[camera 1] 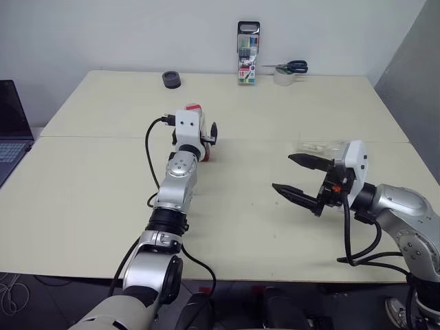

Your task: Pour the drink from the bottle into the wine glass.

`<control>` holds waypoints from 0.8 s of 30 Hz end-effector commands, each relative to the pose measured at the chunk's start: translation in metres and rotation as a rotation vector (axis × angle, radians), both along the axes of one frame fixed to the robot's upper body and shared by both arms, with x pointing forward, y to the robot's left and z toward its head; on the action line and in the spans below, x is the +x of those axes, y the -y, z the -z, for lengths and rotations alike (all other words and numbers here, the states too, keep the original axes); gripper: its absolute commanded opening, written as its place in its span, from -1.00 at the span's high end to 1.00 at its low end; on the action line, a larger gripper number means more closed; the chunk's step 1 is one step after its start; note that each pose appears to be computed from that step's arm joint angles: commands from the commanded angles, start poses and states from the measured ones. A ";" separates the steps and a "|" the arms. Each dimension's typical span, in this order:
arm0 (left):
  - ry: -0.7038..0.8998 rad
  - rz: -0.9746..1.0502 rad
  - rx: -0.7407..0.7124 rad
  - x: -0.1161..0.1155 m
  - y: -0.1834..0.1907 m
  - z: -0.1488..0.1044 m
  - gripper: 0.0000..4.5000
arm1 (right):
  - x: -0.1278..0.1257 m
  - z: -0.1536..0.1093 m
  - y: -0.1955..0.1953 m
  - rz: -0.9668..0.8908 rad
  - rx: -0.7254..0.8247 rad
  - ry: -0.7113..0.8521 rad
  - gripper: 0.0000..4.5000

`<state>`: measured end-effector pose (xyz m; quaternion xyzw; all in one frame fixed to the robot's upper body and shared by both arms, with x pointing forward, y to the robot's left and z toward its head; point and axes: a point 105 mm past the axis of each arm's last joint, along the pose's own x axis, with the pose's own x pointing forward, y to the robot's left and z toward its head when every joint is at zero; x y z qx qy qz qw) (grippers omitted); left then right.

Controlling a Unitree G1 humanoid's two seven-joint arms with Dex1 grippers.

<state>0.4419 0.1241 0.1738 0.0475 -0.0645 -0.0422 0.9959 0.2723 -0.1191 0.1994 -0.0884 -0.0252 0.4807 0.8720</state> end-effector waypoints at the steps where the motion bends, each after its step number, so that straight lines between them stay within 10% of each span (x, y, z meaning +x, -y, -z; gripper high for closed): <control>1: 0.070 0.019 0.013 0.001 0.003 -0.021 -0.99 | 0.000 -0.010 0.000 0.001 0.012 0.045 -1.00; 6: 0.066 0.033 0.007 0.000 0.004 -0.021 -0.73 | 0.002 -0.011 0.001 0.010 0.013 0.049 -1.00; 13: 0.052 0.032 -0.008 -0.002 0.003 -0.016 0.18 | 0.004 -0.013 0.001 0.013 0.018 0.061 -1.00; 24: 0.120 0.149 0.022 -0.015 0.008 -0.026 0.22 | 0.007 -0.016 0.003 0.053 0.033 0.100 -1.00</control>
